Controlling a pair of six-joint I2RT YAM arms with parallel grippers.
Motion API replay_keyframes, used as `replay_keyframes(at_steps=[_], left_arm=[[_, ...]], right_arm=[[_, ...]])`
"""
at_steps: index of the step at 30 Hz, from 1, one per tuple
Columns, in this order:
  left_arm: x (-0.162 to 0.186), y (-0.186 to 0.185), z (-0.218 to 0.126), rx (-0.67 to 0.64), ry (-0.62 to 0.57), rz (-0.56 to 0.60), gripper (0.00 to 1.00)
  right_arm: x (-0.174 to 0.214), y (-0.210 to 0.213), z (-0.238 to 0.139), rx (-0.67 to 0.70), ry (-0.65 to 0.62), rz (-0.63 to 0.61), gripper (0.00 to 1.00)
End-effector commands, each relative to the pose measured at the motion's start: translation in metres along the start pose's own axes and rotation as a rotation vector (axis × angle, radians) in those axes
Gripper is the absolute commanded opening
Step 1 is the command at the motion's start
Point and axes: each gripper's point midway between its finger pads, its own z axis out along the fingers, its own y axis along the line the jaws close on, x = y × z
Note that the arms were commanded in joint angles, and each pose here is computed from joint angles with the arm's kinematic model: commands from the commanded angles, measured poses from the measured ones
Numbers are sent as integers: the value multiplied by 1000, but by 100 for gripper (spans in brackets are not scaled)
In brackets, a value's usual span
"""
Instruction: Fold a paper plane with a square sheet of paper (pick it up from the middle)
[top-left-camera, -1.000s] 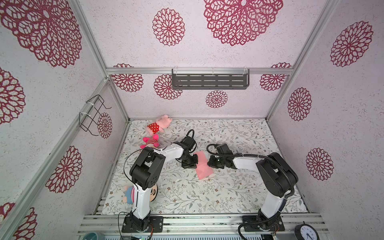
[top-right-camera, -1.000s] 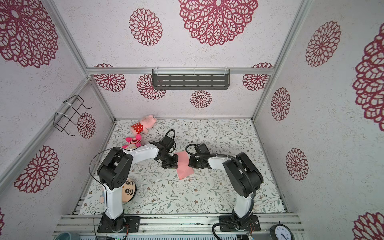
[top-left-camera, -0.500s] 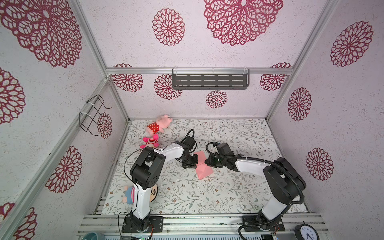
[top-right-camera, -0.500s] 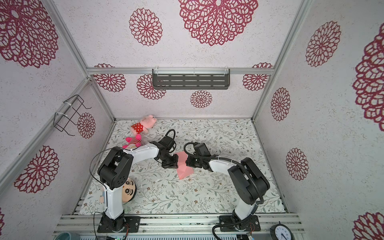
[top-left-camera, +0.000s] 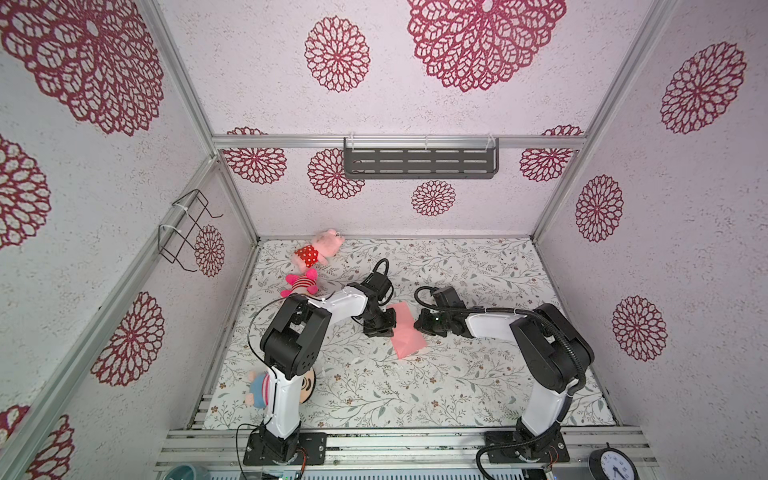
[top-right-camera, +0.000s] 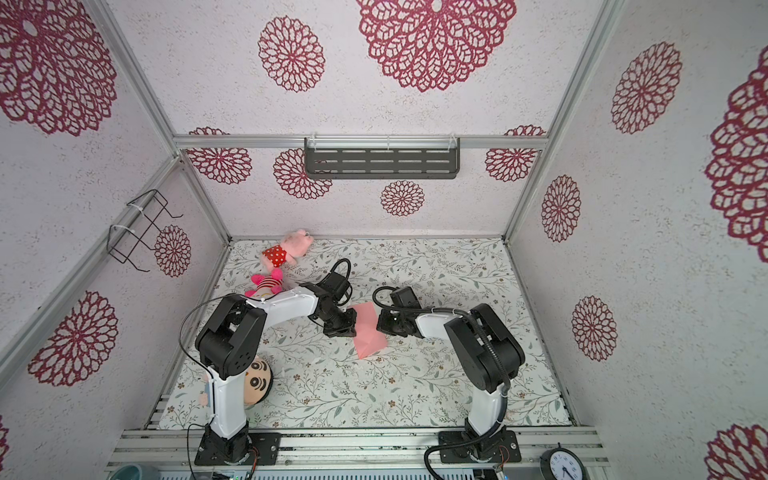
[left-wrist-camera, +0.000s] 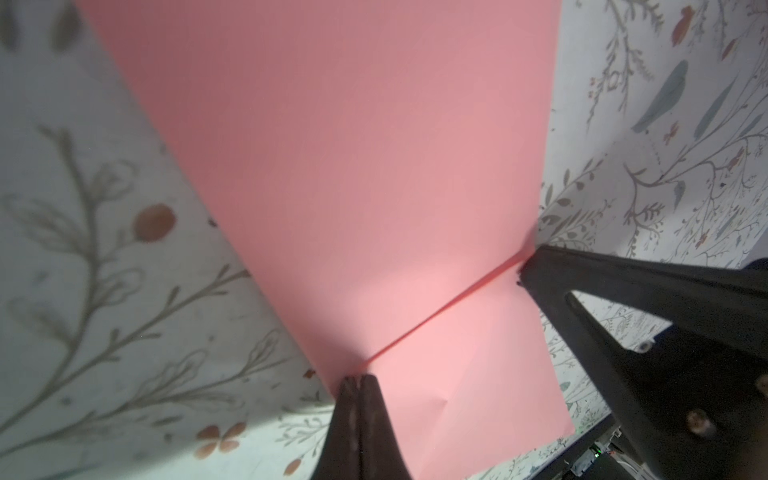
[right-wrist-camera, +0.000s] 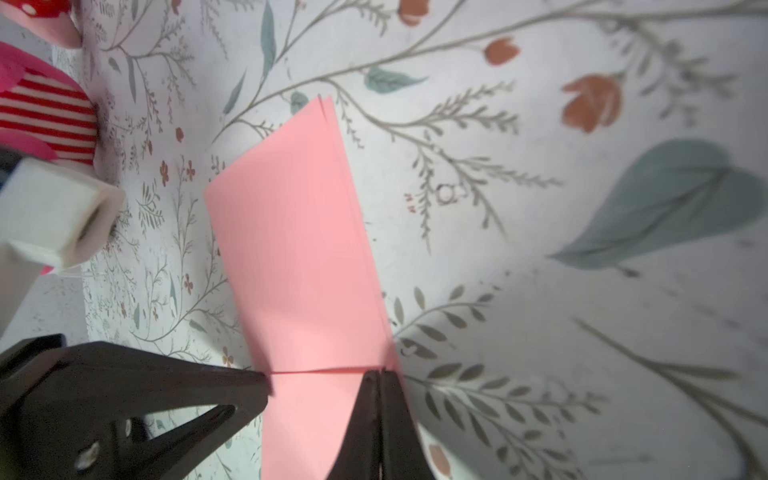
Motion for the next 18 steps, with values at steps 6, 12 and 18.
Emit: replay_keyframes(at_steps=[6, 12, 18], left_arm=[[27, 37, 21, -138, 92, -31, 0], [25, 35, 20, -135, 88, -28, 0], [25, 35, 21, -137, 89, -28, 0]], right_arm=[[-13, 22, -31, -117, -88, -18, 8], [3, 62, -28, -247, -34, -82, 9], [30, 66, -10, -222, 64, -56, 8]])
